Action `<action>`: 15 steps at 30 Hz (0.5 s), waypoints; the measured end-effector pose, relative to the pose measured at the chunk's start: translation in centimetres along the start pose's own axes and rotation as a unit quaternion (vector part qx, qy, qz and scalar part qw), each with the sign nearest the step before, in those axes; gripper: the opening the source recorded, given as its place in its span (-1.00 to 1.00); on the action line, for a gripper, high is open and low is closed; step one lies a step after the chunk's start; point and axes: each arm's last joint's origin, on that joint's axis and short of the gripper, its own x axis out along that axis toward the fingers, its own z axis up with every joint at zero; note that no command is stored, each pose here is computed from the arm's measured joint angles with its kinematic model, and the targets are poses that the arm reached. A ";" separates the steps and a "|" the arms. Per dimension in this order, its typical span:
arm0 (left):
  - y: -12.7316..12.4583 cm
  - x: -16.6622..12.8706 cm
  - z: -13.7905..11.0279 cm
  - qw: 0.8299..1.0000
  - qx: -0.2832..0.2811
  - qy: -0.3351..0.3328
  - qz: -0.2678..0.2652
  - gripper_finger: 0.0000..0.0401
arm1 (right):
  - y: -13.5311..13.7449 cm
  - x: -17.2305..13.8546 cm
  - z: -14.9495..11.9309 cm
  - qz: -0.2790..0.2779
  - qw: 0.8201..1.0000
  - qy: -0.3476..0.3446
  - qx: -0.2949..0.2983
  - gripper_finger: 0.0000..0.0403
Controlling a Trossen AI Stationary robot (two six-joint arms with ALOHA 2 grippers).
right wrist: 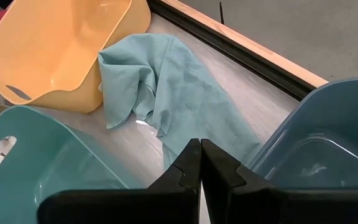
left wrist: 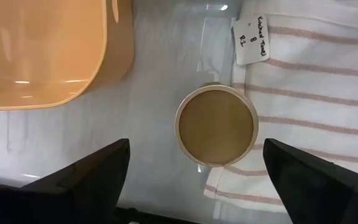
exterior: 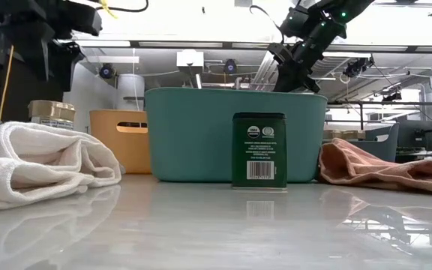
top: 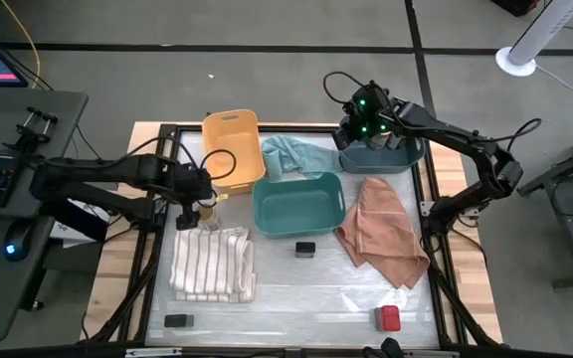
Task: Sort spices by type
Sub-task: Put the gold seasoning bottle into the blue bin
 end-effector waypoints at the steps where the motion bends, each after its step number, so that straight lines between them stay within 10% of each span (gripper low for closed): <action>1: 0.0 0.1 0.1 1.000 0.001 0.004 0.000 0.83 | 0.0 0.0 0.0 0.000 1.000 0.000 -0.001 -1.00; 15: -0.2 1.1 0.9 0.998 -0.054 0.027 0.003 0.95 | 0.0 0.0 0.0 0.000 1.000 0.000 -0.004 -1.00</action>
